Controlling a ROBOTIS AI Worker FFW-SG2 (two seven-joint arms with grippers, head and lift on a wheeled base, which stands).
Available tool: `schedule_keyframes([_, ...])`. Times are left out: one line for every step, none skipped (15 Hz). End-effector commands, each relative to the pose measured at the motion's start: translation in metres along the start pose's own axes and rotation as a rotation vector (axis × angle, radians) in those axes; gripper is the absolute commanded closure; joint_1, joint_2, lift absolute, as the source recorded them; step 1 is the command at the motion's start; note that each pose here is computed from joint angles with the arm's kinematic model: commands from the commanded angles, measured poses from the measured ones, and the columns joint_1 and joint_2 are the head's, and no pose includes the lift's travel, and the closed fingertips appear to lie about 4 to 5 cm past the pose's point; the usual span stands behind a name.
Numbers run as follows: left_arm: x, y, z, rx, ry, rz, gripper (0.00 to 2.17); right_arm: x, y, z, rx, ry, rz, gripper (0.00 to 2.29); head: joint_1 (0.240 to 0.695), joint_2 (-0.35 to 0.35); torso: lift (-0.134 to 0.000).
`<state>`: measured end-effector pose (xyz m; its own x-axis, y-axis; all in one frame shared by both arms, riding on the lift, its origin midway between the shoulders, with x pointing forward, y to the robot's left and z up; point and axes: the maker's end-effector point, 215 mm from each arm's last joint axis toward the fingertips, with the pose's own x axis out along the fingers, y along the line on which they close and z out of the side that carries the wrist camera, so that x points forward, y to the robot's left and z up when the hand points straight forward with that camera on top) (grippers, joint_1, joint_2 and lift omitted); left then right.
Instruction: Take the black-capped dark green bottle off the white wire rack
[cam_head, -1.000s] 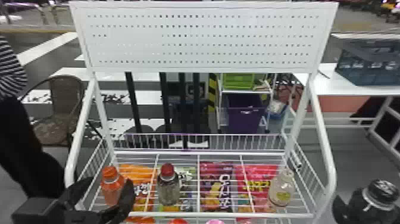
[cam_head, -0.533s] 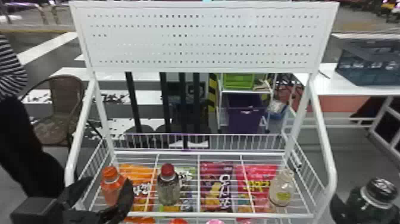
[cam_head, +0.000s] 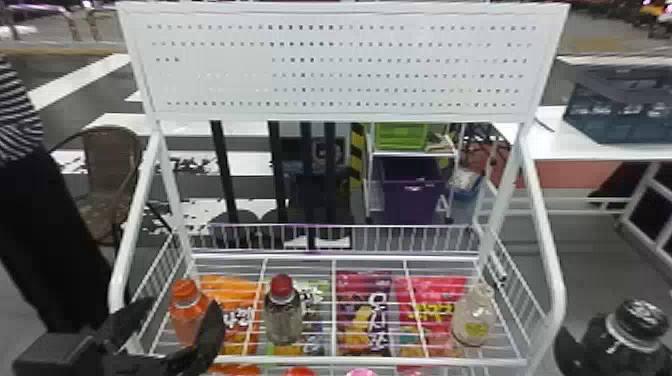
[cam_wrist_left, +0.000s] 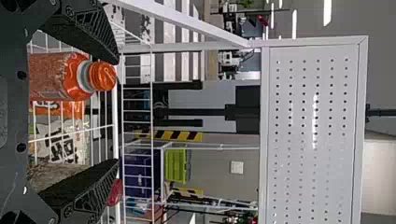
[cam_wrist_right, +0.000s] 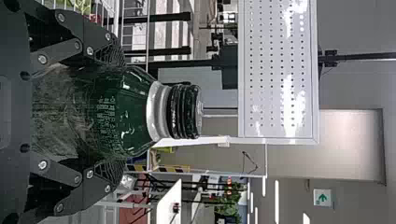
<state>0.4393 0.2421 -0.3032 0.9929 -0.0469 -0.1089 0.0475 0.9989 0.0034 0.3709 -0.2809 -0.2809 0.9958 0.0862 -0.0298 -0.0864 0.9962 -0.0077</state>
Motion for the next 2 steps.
schedule_keyframes([-0.0002,-0.0002,0.0005,0.000,-0.001,0.000,0.14,-0.0014,-0.0005,0.0011,-0.002,0.000,-0.001,1.68,0.499,0.000,0.000])
schedule_keyframes([-0.0002,-0.0002,-0.0004,0.000,0.002,0.000,0.14,-0.0022,-0.0003,0.0017,-0.003,-0.001,0.000,1.68,0.499,0.000,0.000])
